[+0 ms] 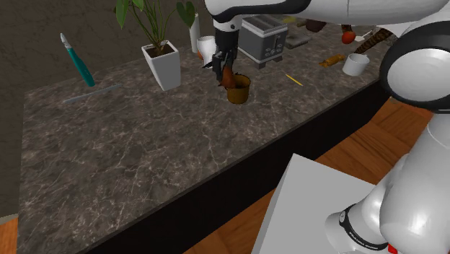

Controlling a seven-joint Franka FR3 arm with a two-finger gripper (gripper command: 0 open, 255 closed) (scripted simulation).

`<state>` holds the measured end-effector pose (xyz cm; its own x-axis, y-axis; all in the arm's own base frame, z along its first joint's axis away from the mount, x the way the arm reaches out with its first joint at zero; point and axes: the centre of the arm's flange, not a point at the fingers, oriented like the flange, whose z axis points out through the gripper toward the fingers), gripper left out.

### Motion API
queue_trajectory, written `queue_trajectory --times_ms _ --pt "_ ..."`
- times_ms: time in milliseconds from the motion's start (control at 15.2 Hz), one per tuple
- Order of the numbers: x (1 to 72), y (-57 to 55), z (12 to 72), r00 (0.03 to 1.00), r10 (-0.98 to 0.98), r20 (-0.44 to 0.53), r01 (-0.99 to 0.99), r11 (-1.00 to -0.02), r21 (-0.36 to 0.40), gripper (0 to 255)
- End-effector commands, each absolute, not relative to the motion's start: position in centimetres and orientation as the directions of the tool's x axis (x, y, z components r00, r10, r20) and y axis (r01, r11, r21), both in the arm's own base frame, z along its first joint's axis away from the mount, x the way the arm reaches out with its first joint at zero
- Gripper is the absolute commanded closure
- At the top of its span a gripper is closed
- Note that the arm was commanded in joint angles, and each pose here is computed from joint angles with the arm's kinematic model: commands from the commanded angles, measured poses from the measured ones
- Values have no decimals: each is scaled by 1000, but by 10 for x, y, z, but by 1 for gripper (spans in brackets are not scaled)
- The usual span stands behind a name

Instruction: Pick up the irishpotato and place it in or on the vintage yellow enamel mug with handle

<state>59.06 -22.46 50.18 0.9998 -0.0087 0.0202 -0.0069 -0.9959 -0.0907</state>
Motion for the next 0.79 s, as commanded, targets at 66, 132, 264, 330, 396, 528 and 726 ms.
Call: queue_trajectory --times_ms 66,132,264,330,396,528,726 --pt "594 -265 503 1000 -7 20 -5 -996 -91 255" --pt "595 -278 504 1000 -7 20 -5 -996 -91 255" --pt "597 -305 504 1000 -7 20 -5 -996 -91 255" --pt "598 -318 504 1000 -7 20 -5 -996 -91 255" --pt "599 -331 504 1000 -7 20 -5 -996 -91 255" --pt "600 -351 505 1000 -7 20 -5 -996 -91 255" --pt "600 -351 489 1000 -7 20 -5 -996 -91 255"
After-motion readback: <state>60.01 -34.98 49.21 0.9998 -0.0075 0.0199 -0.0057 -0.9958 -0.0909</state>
